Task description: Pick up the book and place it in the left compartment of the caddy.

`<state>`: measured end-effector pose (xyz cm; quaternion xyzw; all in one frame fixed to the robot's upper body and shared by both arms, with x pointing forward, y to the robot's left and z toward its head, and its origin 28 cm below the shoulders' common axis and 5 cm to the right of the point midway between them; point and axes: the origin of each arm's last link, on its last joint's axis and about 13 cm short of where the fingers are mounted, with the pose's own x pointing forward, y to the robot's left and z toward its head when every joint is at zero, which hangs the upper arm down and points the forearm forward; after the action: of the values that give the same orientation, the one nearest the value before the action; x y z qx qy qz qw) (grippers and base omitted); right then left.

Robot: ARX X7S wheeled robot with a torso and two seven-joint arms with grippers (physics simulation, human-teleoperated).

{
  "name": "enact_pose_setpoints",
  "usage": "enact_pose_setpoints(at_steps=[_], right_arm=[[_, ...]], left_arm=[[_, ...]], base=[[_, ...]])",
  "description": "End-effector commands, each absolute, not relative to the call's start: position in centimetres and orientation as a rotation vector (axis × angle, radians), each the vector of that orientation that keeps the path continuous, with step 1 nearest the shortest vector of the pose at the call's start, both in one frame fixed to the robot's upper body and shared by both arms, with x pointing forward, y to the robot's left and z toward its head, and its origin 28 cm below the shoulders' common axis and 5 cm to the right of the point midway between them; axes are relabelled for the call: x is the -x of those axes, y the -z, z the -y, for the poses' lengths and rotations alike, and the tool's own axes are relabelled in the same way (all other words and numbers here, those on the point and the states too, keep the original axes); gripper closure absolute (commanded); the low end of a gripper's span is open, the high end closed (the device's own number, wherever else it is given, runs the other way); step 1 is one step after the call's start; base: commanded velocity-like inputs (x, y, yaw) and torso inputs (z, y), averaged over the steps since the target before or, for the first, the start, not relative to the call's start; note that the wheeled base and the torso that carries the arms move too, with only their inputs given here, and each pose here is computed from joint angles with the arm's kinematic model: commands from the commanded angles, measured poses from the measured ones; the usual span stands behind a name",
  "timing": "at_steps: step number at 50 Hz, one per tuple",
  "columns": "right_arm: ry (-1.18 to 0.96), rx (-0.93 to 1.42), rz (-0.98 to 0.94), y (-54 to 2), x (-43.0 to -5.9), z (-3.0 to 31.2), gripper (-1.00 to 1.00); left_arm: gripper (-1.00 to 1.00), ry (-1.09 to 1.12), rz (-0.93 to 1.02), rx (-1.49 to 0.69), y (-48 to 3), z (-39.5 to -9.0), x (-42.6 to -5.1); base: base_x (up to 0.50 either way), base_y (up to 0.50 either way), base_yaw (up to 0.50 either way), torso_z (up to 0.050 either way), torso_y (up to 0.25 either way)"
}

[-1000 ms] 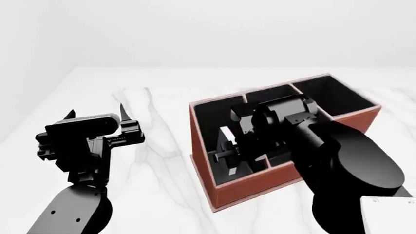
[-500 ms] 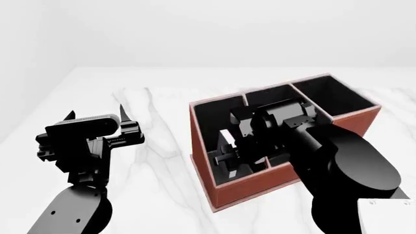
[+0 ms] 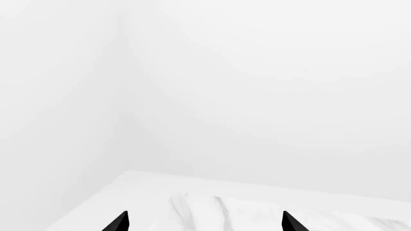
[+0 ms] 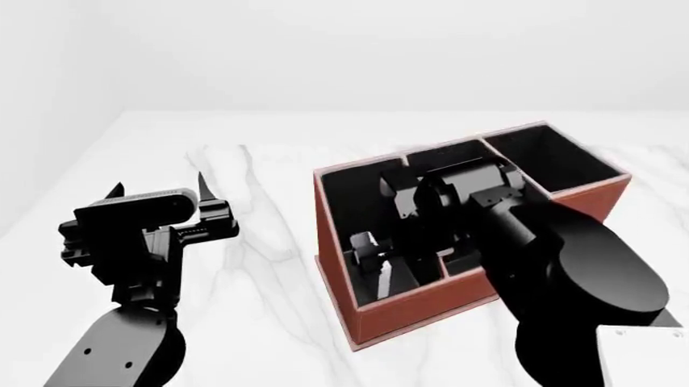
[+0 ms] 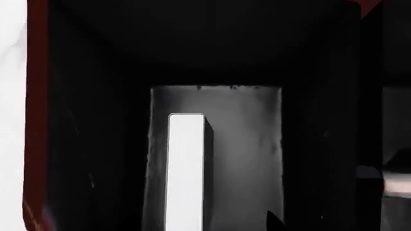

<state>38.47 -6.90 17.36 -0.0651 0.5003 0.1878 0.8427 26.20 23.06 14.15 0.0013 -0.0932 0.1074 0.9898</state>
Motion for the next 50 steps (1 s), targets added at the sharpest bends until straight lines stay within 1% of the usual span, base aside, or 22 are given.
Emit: enact_pose_setpoints(at_steps=[1,3,5,6,7,10,16,19,23,26,27,28,30,32,33,34,35,38,41,43,47,50], right_arm=[[-0.383,0.156,-1.022,-19.2,-38.8,6.9,-1.00],[-0.375,0.173,-1.014,-20.4,-38.9,6.9,-1.00],[-0.378,0.189,-0.950,-23.8,-39.3,6.7,-1.00],[-0.378,0.189,-0.950,-23.8,-39.3,6.7,-1.00],[-0.374,0.174,-0.903,-26.4,-39.2,6.8,-1.00],[-0.332,0.198,-0.828,-30.0,-37.7,7.7,-1.00],[-0.344,0.185,-0.745,-33.2,-35.0,8.6,-1.00],[-0.389,0.158,-0.696,-34.7,-33.2,8.9,-1.00],[-0.404,0.128,-0.637,-35.0,-31.6,9.5,-1.00],[-0.405,0.087,-0.575,-34.3,-30.3,10.0,-1.00],[-0.375,0.129,-0.545,-32.8,-29.6,10.3,-1.00],[-0.323,0.137,-0.467,-31.8,-29.3,10.4,-1.00],[-0.355,0.062,-0.474,-30.2,-28.7,10.5,-1.00],[-0.305,0.110,-0.299,-28.1,-28.2,10.7,-1.00],[-0.276,0.093,-0.286,-27.1,-28.0,10.8,-1.00],[-0.282,0.071,-0.159,-25.3,-27.3,10.9,-1.00],[-0.261,0.084,-0.090,-24.3,-26.9,11.0,-1.00],[-0.214,0.094,-0.003,-22.4,-26.2,11.0,-1.00],[-0.164,0.163,0.078,-20.1,-25.2,10.6,-1.00],[-0.175,0.173,0.088,-19.5,-24.9,10.6,-1.00],[-0.097,0.188,0.138,-18.6,-24.6,10.7,-1.00],[-0.103,0.216,0.167,-17.8,-24.2,10.4,-1.00]], left_arm=[[-1.00,-0.215,0.189,-0.003,-14.2,-23.1,-26.2],[-1.00,-0.215,0.189,-0.003,-14.3,-23.1,-26.3],[-1.00,-0.217,0.190,-0.002,-14.3,-23.1,-26.3],[-1.00,-0.217,0.190,-0.002,-14.3,-23.1,-26.3],[-1.00,-0.218,0.190,-0.003,-14.3,-23.2,-26.3],[-1.00,-0.218,0.189,-0.003,-14.2,-23.2,-26.3],[-1.00,-0.216,0.190,-0.004,-14.2,-23.1,-26.2],[-1.00,-0.216,0.193,-0.005,-14.3,-23.1,-26.1],[-1.00,-0.216,0.193,-0.004,-14.3,-23.1,-26.1],[-1.00,-0.216,0.194,-0.004,-14.3,-23.1,-26.1],[-1.00,-0.216,0.194,-0.003,-14.3,-23.1,-26.1],[-1.00,-0.217,0.195,-0.004,-14.3,-23.1,-26.1],[-1.00,-0.216,0.194,-0.002,-14.3,-23.1,-26.1],[-1.00,-0.212,0.197,-0.004,-14.4,-23.0,-26.0],[-1.00,-0.212,0.197,-0.004,-14.4,-23.0,-26.0],[-1.00,-0.210,0.200,-0.006,-14.4,-23.0,-26.0],[-1.00,-0.207,0.199,-0.004,-14.5,-22.9,-25.9],[-1.00,-0.205,0.201,-0.007,-14.5,-22.9,-25.9],[-1.00,-0.200,0.206,-0.006,-14.6,-22.9,-25.8],[-1.00,-0.201,0.207,-0.005,-14.6,-22.9,-25.7],[-1.00,-0.193,0.208,-0.001,-14.6,-22.8,-25.7],[-1.00,-0.190,0.209,-0.002,-14.6,-22.8,-25.7]], base=[[0.00,0.00,0.00,0.000,0.000],[0.00,0.00,0.00,0.000,0.000],[0.00,0.00,0.00,0.000,0.000],[0.00,0.00,0.00,0.000,0.000],[0.00,0.00,0.00,0.000,0.000],[0.00,0.00,0.00,0.003,0.000],[0.00,0.00,0.00,0.000,0.000],[0.00,0.00,0.00,0.000,0.000],[0.00,0.00,0.00,0.000,0.000],[0.00,0.00,0.00,0.000,0.000],[0.00,0.00,0.00,0.000,0.000],[0.00,0.00,0.00,0.000,0.000],[0.00,0.00,0.00,0.000,0.000],[0.00,0.00,0.00,0.000,0.000],[0.00,0.00,0.00,0.000,0.000],[0.00,0.00,0.00,0.000,0.000],[0.00,0.00,0.00,0.000,0.000],[0.00,0.00,0.00,0.000,0.000],[0.00,0.00,0.00,0.000,0.000],[0.00,0.00,0.00,0.000,0.000],[0.00,0.00,0.00,0.000,0.000],[0.00,0.00,0.00,0.000,0.000]])
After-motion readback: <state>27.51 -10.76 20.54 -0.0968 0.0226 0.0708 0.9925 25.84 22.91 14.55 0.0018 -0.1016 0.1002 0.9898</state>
